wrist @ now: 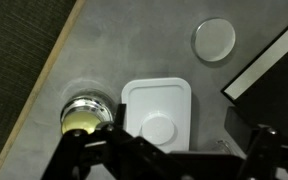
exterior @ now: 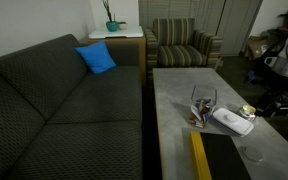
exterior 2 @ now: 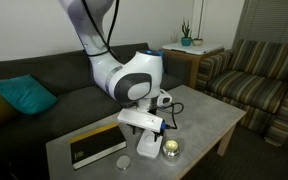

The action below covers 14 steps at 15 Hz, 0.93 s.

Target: Place the lid on the container and push the button

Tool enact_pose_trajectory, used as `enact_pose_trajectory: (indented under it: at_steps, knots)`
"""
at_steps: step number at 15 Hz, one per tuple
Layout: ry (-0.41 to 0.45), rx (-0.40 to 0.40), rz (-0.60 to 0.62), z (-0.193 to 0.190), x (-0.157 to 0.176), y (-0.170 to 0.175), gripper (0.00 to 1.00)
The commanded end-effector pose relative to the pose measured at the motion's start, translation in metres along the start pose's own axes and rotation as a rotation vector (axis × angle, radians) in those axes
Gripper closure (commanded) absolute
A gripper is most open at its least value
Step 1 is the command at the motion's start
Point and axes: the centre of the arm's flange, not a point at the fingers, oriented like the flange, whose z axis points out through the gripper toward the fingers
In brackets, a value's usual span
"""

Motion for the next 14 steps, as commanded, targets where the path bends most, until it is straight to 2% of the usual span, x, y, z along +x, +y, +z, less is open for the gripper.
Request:
enact_pose_trajectory:
  at_steps: [1, 14]
  knots:
    - [0.0, 0.0, 0.0, 0.0, 0.0, 0.0, 0.0]
    - [0.013, -0.061, -0.097, 0.042, 0.037, 0.005, 0.0]
